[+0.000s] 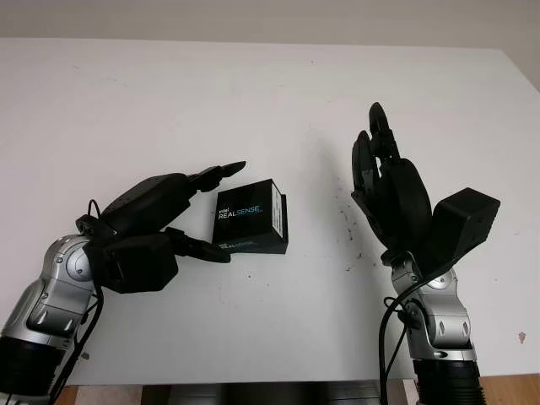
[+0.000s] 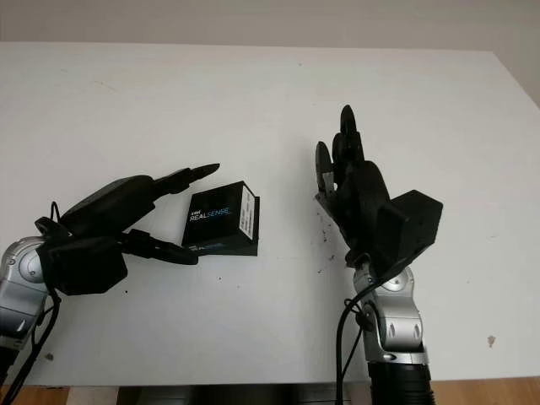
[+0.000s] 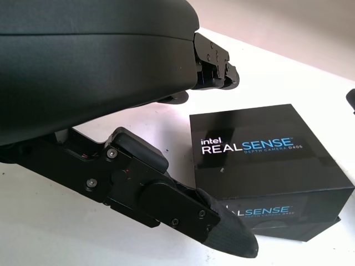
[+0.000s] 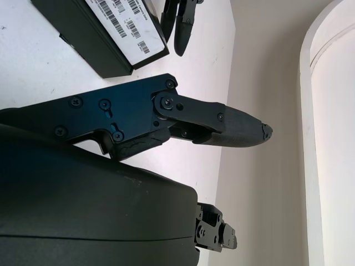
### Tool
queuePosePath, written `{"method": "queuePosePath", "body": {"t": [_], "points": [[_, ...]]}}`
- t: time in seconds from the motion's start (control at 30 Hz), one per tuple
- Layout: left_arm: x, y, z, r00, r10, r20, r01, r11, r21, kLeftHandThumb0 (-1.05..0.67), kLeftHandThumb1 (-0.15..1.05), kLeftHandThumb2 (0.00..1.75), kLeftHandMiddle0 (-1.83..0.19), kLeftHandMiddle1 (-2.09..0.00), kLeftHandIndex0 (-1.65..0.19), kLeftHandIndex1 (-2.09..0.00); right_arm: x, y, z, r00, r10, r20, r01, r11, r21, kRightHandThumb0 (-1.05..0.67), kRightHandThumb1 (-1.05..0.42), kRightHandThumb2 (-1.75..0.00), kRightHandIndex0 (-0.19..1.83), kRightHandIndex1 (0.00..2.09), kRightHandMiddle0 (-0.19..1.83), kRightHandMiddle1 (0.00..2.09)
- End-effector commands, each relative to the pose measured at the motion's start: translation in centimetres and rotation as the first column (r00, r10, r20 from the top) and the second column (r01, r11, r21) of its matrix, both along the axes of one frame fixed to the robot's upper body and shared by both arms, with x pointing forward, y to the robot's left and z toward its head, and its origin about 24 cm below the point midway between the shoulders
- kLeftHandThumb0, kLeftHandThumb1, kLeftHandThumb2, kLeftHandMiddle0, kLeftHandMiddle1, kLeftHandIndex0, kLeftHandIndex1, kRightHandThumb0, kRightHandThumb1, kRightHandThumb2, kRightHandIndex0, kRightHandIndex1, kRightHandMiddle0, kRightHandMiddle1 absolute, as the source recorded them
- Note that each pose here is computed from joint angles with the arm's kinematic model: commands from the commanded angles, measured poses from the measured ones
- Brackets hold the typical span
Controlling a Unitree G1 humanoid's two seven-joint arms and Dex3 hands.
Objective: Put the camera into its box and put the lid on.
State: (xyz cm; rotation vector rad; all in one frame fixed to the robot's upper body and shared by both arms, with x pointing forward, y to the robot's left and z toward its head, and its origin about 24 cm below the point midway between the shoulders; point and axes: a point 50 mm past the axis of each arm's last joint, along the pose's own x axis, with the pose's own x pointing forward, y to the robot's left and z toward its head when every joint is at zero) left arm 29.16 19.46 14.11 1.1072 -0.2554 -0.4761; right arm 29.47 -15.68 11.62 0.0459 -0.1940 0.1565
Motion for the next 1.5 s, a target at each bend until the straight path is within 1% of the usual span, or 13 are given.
{"method": "queuePosePath", "body": {"t": [0.0,0.17,0.4,0.63,0.67,0.7,0.77,0.93,1.07,1.13,1.23,1.37,1.47], "points": [[-0.22,-0.33,0.11,1.000,-0.001,0.015,0.001,1.000,0.019,-0.83,0.89,0.06,-0.25,-0.12,-0.15,-0.17,-0.22,-0.01,0.13,1.000,0.005,0.012,-0.005,1.000,0.000,-0.68,-1.05,-0.60,-0.18,0.05,-0.17,0.05],[-0.22,-0.46,0.15,0.999,0.012,0.040,-0.014,0.998,0.064,-0.85,0.91,0.06,-0.26,-0.12,-0.15,-0.18,-0.23,-0.04,0.16,1.000,-0.001,0.011,0.001,1.000,0.004,-0.68,-1.05,-0.61,-0.17,0.06,-0.16,0.05],[-0.11,-0.66,0.31,0.995,0.002,0.097,-0.018,0.987,0.158,-0.86,0.89,0.05,-0.30,-0.14,-0.17,-0.20,-0.19,-0.05,0.21,1.000,0.006,0.016,-0.006,1.000,0.004,-0.69,-1.05,-0.59,-0.17,0.06,-0.15,0.06],[0.05,-0.78,0.16,0.991,0.016,0.130,-0.036,0.987,0.154,-0.86,0.86,0.05,-0.35,-0.18,-0.19,-0.24,-0.19,-0.06,0.26,0.999,0.017,0.028,-0.017,1.000,-0.010,-0.72,-1.05,-0.59,-0.18,0.05,-0.17,0.05],[0.08,-0.81,0.09,0.991,0.019,0.132,-0.038,0.988,0.146,-0.86,0.86,0.05,-0.36,-0.26,-0.20,-0.28,-0.18,-0.08,0.25,0.999,0.016,0.029,-0.015,1.000,-0.009,-0.71,-1.05,-0.59,-0.18,0.05,-0.17,0.05],[0.13,-0.83,0.02,0.991,0.022,0.133,-0.041,0.990,0.137,-0.86,0.86,0.05,-0.30,-0.40,-0.18,-0.35,-0.19,-0.08,0.26,0.999,0.014,0.032,-0.014,1.000,-0.008,-0.71,-1.05,-0.60,-0.18,0.05,-0.16,0.05],[0.21,-0.85,-0.07,0.991,0.028,0.131,-0.044,0.992,0.120,-0.86,0.86,0.05,-0.16,-0.73,-0.09,-0.58,-0.24,-0.09,0.32,0.999,0.013,0.034,-0.013,1.000,-0.006,-0.70,-1.05,-0.60,-0.17,0.06,-0.16,0.06],[0.34,-0.84,-0.14,0.991,0.043,0.129,-0.052,0.996,0.069,-0.85,0.87,0.06,-0.14,-0.98,0.01,-0.92,-0.26,-0.10,0.34,1.000,0.010,0.024,-0.010,1.000,0.000,-0.69,-1.05,-0.58,-0.17,0.05,-0.15,0.06],[0.34,-0.76,-0.27,0.992,0.072,0.106,-0.071,0.997,-0.016,-0.82,0.90,0.06,-0.15,-1.18,-0.01,-1.09,-0.27,-0.11,0.33,1.000,0.011,0.022,-0.011,1.000,-0.006,-0.69,-1.05,-0.58,-0.18,0.05,-0.15,0.06],[0.29,-0.70,-0.36,0.993,0.089,0.082,-0.083,0.994,-0.067,-0.79,0.93,0.06,-0.13,-1.36,-0.04,-1.20,-0.27,-0.11,0.32,1.000,0.009,0.022,-0.009,1.000,-0.010,-0.69,-1.05,-0.57,-0.17,0.06,-0.15,0.06],[0.23,-0.66,-0.36,0.993,0.096,0.062,-0.090,0.992,-0.091,-0.78,0.97,0.07,-0.10,-1.46,-0.03,-1.25,-0.27,-0.12,0.29,1.000,0.007,0.021,-0.007,1.000,-0.007,-0.69,-1.05,-0.56,-0.17,0.06,-0.14,0.06],[0.14,-0.68,-0.27,0.994,0.103,0.040,-0.097,0.988,-0.119,-0.75,1.03,0.07,-0.08,-1.41,-0.02,-1.24,-0.33,-0.14,0.29,1.000,0.006,0.021,-0.006,1.000,-0.008,-0.68,-1.05,-0.56,-0.17,0.06,-0.14,0.06],[0.06,-0.66,-0.29,0.993,0.113,0.030,-0.108,0.985,-0.136,-0.71,1.05,0.16,-0.08,-1.40,-0.02,-1.27,-0.36,-0.14,0.26,1.000,0.005,0.022,-0.005,1.000,-0.010,-0.70,-1.05,-0.54,-0.16,0.06,-0.14,0.06]]}}
